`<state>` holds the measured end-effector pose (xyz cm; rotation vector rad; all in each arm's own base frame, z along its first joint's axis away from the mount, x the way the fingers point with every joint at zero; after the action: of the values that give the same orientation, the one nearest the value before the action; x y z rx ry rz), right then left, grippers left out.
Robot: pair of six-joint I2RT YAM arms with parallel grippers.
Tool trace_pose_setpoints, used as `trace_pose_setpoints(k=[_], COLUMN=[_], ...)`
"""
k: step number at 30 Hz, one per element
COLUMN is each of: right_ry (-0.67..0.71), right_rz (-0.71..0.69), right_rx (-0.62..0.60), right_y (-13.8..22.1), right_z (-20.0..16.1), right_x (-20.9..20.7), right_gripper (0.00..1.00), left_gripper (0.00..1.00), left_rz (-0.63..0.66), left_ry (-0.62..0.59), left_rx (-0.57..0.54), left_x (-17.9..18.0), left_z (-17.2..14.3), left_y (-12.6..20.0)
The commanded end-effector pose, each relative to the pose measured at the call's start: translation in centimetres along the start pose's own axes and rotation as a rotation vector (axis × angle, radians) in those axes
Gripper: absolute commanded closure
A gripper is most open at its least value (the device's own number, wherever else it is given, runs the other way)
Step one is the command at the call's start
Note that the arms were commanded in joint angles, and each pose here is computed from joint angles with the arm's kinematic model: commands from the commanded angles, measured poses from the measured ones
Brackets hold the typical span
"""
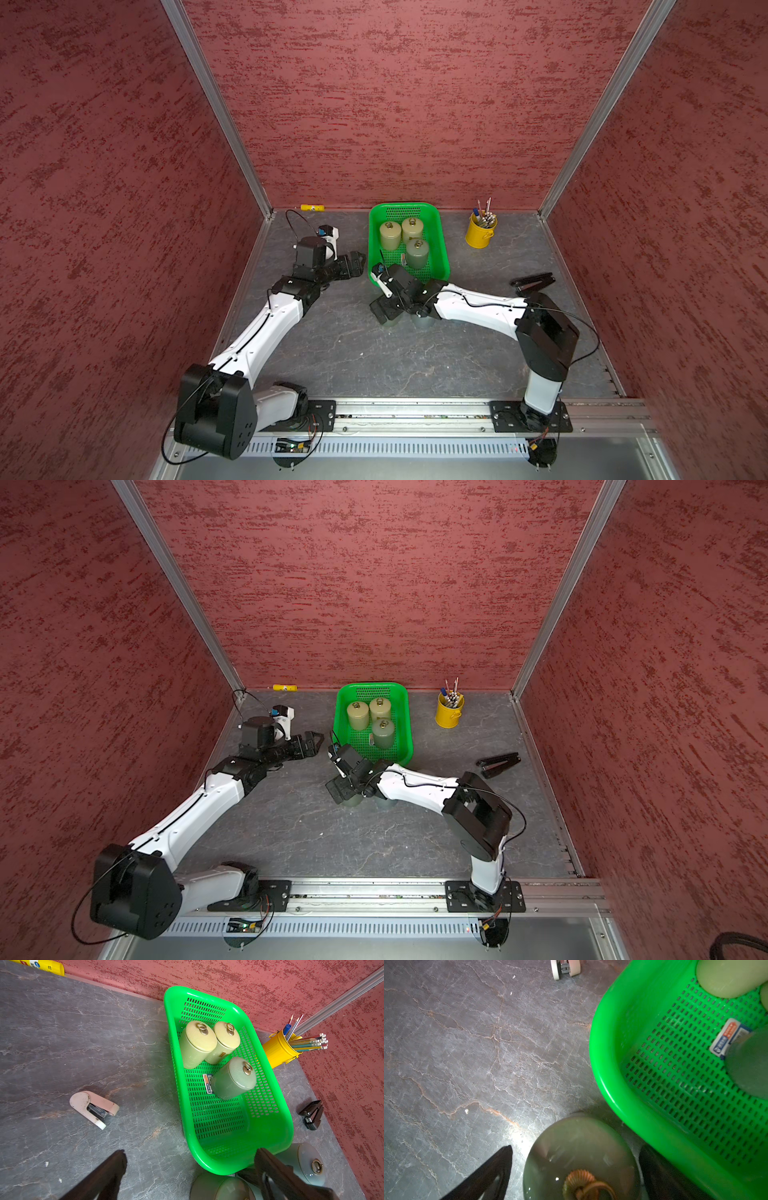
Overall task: Take the tea canister out of the basket
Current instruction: Place the tea canister at the center of the board, then pick up the tea canister from the basket.
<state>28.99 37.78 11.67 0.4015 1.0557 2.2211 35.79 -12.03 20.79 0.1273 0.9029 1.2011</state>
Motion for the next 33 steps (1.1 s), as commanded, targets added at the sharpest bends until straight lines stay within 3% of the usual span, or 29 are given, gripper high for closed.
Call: trace_pose_setpoints(k=[1,6,14,22,33], right_ry=[-0.001,0.007,-0.123,-0.223,-0.289], right_rz=[-0.014,-0.094,-0.239,-0.293,-0.263], right_rx=[-0.131,-0.135,-0.067,0.111,0.153], right_y=[3.3,5.8,7.2,4.7,1.7], right_z=[3.1,4.2,4.2,4.1,5.6], right_x=[-0.2,-1.9,-9.3,-16.0,-20.3], right_gripper=[0.01,0.05,0.07,0.01,0.01], left_gripper=[0.00,0.00,0.00,0.00,0.00], left_rz=[0.007,0.003,0.016,-0.002,-0.012], left_ry=[-0.010,-0.005,-0.030,-0.059,-0.058], left_rx=[0.002,0.007,0.002,0.033,0.055], left_x=[0.2,0.1,-0.3,-1.4,-1.7], left_z=[-0.3,-0.2,0.0,-0.6,-1.0], left_y=[-0.1,-0.3,-0.1,-0.9,-1.3])
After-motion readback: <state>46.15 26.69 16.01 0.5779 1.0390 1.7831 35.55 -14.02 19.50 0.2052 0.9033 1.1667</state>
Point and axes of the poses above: each gripper's point midway between its finger pads, its own y axis back along the fingers, its own x axis along the line the jaws close on, z = x × y, the point moved 1 cm from there along y, back along the fingers, and after that the axes turned 9 degrees about y, right-handed, at the moved point
